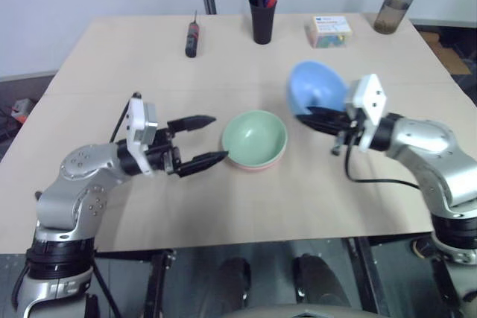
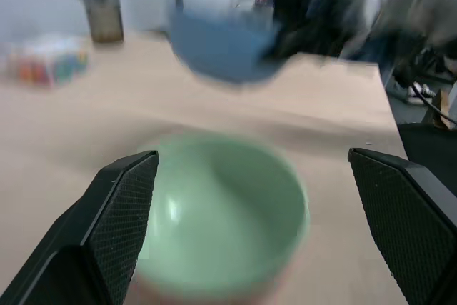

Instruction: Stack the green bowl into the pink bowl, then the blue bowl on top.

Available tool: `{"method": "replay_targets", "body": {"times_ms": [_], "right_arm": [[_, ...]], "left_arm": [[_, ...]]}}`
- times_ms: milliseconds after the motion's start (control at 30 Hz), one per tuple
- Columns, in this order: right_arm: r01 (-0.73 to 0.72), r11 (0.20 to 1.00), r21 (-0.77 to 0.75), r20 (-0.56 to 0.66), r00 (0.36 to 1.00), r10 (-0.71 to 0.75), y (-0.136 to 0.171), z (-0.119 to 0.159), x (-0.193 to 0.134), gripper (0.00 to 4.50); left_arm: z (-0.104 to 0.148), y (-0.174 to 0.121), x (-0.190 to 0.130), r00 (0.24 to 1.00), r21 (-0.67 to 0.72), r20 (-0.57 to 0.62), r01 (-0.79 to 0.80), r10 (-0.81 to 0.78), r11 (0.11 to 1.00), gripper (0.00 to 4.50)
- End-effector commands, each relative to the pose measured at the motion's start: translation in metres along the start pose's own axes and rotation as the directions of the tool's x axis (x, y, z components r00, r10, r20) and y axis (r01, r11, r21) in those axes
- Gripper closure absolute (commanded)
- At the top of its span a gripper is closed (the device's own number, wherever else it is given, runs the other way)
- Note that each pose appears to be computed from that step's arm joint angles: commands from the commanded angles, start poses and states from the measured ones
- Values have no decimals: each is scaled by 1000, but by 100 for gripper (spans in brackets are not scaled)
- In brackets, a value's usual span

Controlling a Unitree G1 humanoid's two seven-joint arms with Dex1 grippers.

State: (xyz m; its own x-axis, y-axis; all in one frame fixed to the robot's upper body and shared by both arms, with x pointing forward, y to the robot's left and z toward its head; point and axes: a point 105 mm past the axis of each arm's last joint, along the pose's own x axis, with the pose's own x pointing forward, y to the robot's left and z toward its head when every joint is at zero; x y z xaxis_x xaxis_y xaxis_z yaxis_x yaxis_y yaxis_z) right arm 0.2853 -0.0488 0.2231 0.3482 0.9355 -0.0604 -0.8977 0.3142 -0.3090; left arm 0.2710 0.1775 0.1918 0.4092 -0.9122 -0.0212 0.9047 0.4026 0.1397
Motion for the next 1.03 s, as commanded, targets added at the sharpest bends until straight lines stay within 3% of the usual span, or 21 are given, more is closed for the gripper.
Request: {"method": "replay_targets", "body": {"times_ms": [33, 233, 267, 333, 467, 633, 867, 1033], "right_arm": [[-136, 991, -13, 3, 991, 136, 23, 5, 24, 445], [-180, 984, -17, -110, 978, 177, 22, -23, 33, 445], [-181, 984, -10, -114, 977, 178, 21, -23, 31, 390], [-171, 985, -18, -113, 979, 168, 19, -21, 28, 371], [-78, 995, -55, -67, 995, 74, 8, -6, 8, 204], [57, 998, -42, -78, 995, -60, 2, 1, -45, 204], [301, 953, -28, -321, 900, -294, -7, -34, -136, 204], [343, 939, -10, -375, 869, -321, -1, -42, -169, 204]], "left_arm": [[17, 0, -12, 1000, 67, 8, -10, 9, 998, 0], [18, -9, -33, 999, 55, -42, 11, -9, 998, 0], [19, -12, -40, 998, 45, -59, 21, -18, 999, 0], [20, -14, -47, 997, 40, -79, 25, -22, 999, 0], [20, -17, -47, 995, 33, -89, 36, -33, 999, 0], [15, -19, -47, 994, 28, -109, 26, -22, 999, 0], [-5, -12, -50, 971, 64, -228, -64, 77, 996, 0], [-10, -13, -52, 963, 48, -262, -51, 62, 998, 0]]}}
